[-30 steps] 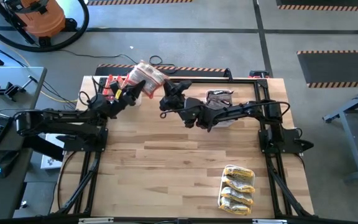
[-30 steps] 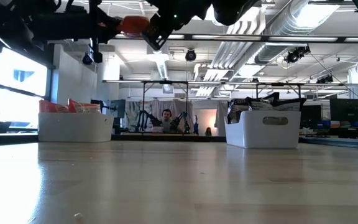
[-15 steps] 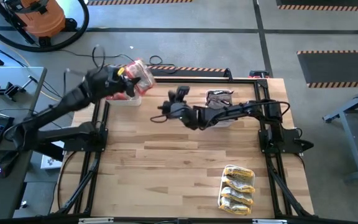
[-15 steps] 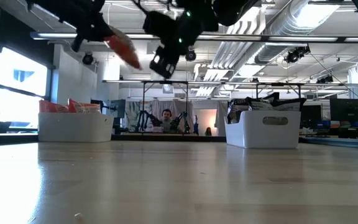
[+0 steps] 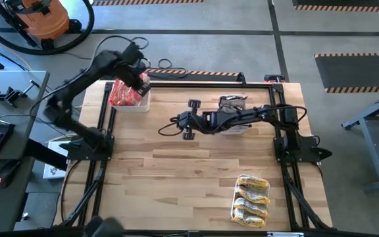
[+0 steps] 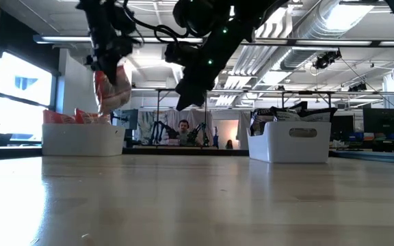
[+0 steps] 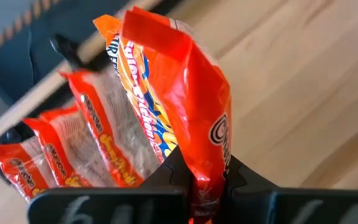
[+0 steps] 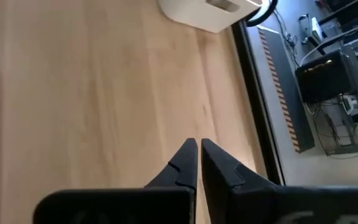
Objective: Sort Maruchan noodles
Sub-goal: Put the orange noodle pack into the top left white bin
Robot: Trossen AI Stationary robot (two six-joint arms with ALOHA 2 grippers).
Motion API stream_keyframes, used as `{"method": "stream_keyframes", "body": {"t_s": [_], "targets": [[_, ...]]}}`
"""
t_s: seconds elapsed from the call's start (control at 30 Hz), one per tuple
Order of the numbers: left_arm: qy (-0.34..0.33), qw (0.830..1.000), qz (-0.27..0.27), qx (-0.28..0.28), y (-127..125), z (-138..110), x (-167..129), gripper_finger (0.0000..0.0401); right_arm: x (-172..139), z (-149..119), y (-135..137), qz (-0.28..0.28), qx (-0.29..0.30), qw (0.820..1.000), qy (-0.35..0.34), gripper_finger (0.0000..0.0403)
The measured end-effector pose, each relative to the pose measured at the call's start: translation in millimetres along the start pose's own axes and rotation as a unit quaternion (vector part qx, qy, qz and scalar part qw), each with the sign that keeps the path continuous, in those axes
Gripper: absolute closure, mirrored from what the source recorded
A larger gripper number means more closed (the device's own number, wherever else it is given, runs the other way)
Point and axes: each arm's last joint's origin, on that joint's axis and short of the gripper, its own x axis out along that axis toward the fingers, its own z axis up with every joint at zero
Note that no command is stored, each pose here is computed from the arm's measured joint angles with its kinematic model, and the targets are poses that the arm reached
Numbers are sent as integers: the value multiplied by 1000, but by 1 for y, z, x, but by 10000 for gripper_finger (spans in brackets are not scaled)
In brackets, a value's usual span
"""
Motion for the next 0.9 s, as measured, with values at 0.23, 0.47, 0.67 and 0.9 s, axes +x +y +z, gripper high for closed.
{"method": "stream_keyframes", "body": {"t_s": [0.23,0.47,0.67,0.9], "targets": [[86,996,-21,10,21,19,43,393,-1,-4,4,16,-11,1000,19,402],[95,994,-57,-20,38,22,56,393,4,-14,6,22,-11,999,31,403],[97,993,-56,-39,50,23,63,393,7,-20,6,25,-12,999,39,403],[103,992,-56,-43,54,23,74,394,7,-20,6,24,-10,999,36,403]]}}
